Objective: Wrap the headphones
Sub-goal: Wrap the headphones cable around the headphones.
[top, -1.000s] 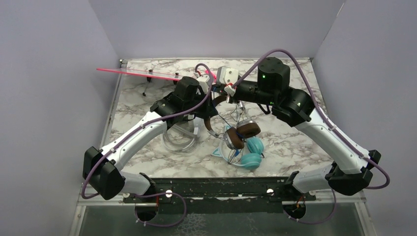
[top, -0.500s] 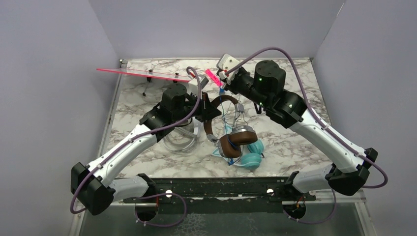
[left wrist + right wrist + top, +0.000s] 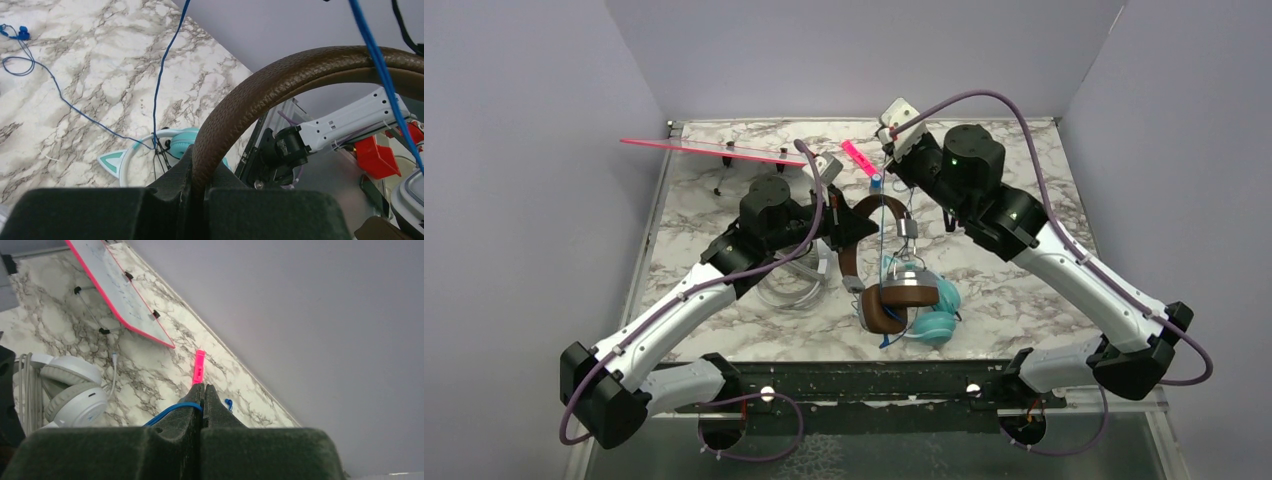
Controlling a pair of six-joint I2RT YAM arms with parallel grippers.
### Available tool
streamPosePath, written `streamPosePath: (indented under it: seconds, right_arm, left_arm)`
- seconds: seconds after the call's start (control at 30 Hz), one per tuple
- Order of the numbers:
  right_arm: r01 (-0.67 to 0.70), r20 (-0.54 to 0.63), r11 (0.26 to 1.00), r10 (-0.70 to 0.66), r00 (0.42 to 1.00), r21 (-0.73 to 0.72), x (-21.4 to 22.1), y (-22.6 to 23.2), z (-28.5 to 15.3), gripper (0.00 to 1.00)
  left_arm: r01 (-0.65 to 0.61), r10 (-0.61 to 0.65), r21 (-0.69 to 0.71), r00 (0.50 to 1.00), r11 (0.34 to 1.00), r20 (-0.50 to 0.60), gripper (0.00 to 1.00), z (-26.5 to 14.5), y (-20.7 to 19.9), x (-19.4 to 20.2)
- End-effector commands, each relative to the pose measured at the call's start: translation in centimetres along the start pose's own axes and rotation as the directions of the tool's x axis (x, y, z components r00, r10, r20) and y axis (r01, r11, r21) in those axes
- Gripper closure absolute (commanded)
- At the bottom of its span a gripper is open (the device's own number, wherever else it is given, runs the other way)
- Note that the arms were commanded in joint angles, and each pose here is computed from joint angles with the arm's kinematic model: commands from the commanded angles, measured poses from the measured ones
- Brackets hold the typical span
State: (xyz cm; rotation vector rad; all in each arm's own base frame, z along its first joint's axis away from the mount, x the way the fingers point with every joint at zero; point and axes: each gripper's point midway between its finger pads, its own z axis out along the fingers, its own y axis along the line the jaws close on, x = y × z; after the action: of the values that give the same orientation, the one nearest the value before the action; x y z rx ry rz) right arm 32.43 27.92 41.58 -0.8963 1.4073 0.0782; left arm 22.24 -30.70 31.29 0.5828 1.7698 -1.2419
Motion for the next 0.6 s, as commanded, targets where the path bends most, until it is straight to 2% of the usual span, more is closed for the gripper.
streamPosePath:
  seconds: [0.0,0.17,0.33,0.57]
  right_arm:
    - [-0.089,0.021,0.993,0.088,0.996,0.080,-0.7,-2.5,-1.8,0.99]
    - [-0.144,0.030,0.979,0.141,0.990,0.143,-0.4,-4.6,-3.8,0.99]
    - [-0.188,-0.001,0.969,0.191,0.982,0.160,1.3,-4.8,-3.9,0.99]
    - [-0.258,0.045,0.943,0.254,0.966,0.210,1.4,-6.9,-5.6,0.99]
  left_arm:
    - [-0.087,0.084,0.052,0.994,0.995,0.067,1.00,-0.9,-2.0,-2.0]
    - [-0.093,0.091,0.020,0.992,0.995,0.085,1.00,-1.4,-1.7,-2.5]
    - [-0.072,0.067,0.055,0.994,0.996,0.089,1.00,-1.5,-2.5,-2.6]
    - [-0.048,0.046,0.024,0.996,0.999,0.077,1.00,-1.9,-2.4,-2.7]
